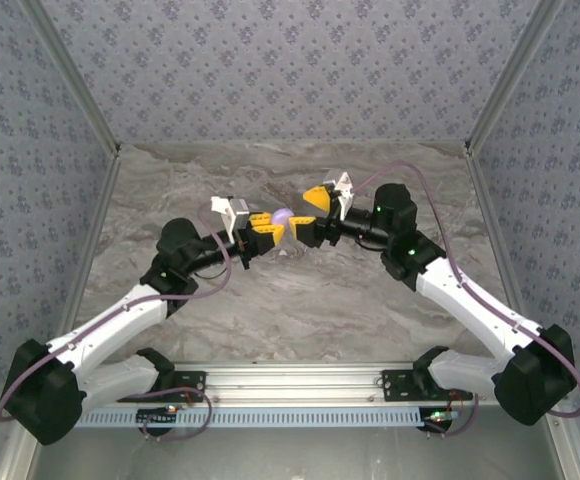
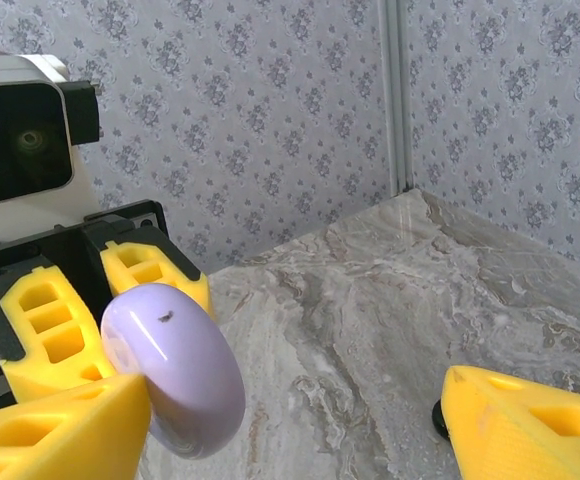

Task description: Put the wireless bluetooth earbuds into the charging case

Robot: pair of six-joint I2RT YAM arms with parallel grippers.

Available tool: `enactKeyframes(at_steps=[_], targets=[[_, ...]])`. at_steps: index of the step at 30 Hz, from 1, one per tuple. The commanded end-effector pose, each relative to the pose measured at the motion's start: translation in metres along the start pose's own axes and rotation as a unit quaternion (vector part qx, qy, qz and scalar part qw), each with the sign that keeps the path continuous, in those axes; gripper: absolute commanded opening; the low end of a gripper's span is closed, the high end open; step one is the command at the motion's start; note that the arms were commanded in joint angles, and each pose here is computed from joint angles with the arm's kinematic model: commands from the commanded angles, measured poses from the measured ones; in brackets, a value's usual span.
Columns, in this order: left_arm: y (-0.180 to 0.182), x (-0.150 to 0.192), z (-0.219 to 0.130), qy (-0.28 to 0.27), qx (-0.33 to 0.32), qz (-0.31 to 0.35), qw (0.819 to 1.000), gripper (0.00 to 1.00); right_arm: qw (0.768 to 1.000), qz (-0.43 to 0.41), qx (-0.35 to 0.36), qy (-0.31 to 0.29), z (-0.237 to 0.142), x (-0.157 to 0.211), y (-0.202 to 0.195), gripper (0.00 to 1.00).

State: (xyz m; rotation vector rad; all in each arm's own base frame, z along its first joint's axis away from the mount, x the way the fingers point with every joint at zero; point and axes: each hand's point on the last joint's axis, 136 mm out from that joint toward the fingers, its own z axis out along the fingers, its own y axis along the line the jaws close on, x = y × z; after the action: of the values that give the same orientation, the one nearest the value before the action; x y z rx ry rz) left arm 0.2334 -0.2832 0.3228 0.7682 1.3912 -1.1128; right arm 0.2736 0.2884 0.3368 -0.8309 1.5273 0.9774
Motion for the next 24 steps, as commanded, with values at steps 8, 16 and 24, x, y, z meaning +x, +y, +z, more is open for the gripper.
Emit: enactKeyframes(at_steps=[8,16,24], targets=[[-0.020,-0.024,0.004,-0.016,0.040,0.037,0.998,0.00,1.000,-0.001,0.019,-0.010,0.003,-0.018,-0.019,0.76],[-0.013,-0.019,0.004,-0.005,0.020,0.038,0.999,0.00,1.000,0.002,0.020,-0.022,-0.011,-0.030,-0.018,0.75],[-0.006,-0.015,-0.005,-0.011,-0.014,0.050,0.999,0.00,0.987,0.100,0.117,0.053,-0.036,0.005,-0.053,0.74]])
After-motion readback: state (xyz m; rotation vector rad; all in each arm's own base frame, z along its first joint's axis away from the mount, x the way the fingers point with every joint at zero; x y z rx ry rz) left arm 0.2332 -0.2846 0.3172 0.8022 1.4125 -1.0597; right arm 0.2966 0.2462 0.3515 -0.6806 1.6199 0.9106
